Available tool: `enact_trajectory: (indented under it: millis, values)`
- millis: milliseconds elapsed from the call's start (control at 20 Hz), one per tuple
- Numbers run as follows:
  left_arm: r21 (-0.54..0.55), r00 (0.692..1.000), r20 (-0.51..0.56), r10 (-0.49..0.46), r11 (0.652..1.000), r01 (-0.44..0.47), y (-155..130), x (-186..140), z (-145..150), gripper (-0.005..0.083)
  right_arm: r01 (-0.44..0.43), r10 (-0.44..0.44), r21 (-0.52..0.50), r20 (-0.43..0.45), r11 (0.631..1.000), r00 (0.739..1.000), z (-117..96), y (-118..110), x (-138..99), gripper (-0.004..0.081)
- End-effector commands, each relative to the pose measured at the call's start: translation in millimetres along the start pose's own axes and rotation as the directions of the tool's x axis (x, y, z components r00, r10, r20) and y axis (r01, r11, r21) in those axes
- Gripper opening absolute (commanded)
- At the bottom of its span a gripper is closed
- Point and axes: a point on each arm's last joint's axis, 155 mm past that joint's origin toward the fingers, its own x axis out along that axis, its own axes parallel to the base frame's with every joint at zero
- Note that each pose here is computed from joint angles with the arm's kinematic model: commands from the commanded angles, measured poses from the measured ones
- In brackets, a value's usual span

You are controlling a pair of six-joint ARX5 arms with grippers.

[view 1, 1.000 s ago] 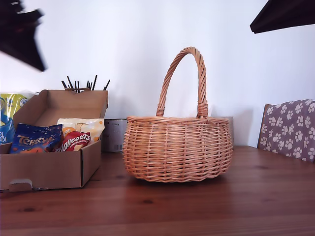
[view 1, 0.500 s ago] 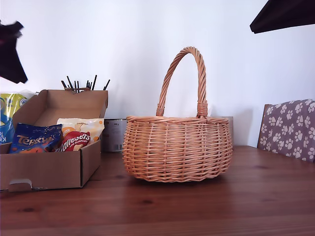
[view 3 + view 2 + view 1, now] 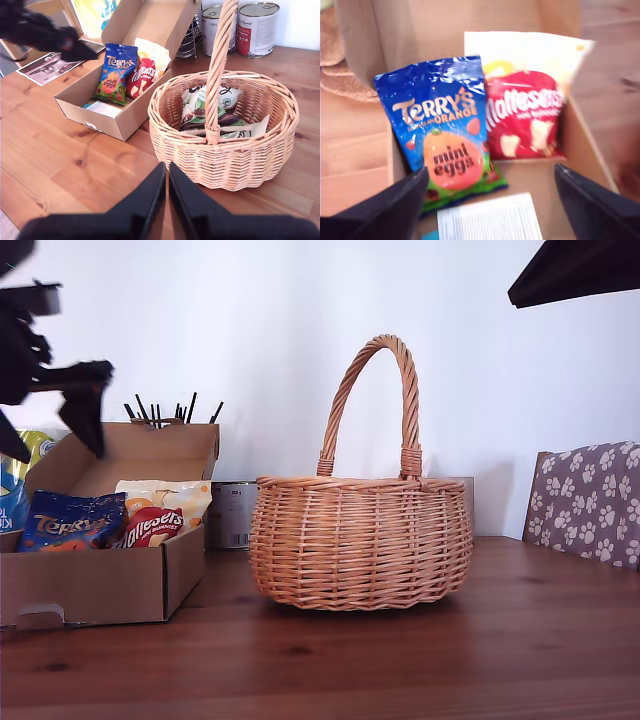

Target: Move the bags of Easter eggs from the cardboard box on the left into the woven basket on the right side.

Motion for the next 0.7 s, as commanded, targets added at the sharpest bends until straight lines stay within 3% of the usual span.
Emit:
enact_trajectory:
  millis: [0,350,650]
  values:
    - [-0.019,1.0,-0.014,0.024,1.0,-0.024,-1,8,4,0.0757,-0.007,0.007,-0.005,0.007,1.0,1.0,2,2,0,-0.0012]
    - [-0.057,0.969,-0.2,0.142,0.986,-0.156,8,53,-5,0.0757,-0.007,0.007,-0.006,0.01,1.0,1.0,3,2,0,-0.0012]
    - [-0.003,0.912,-0.34,0.231,0.969,-0.246,22,80,-20,0.0757,-0.007,0.007,-0.006,0.011,1.0,1.0,3,2,0,-0.0012]
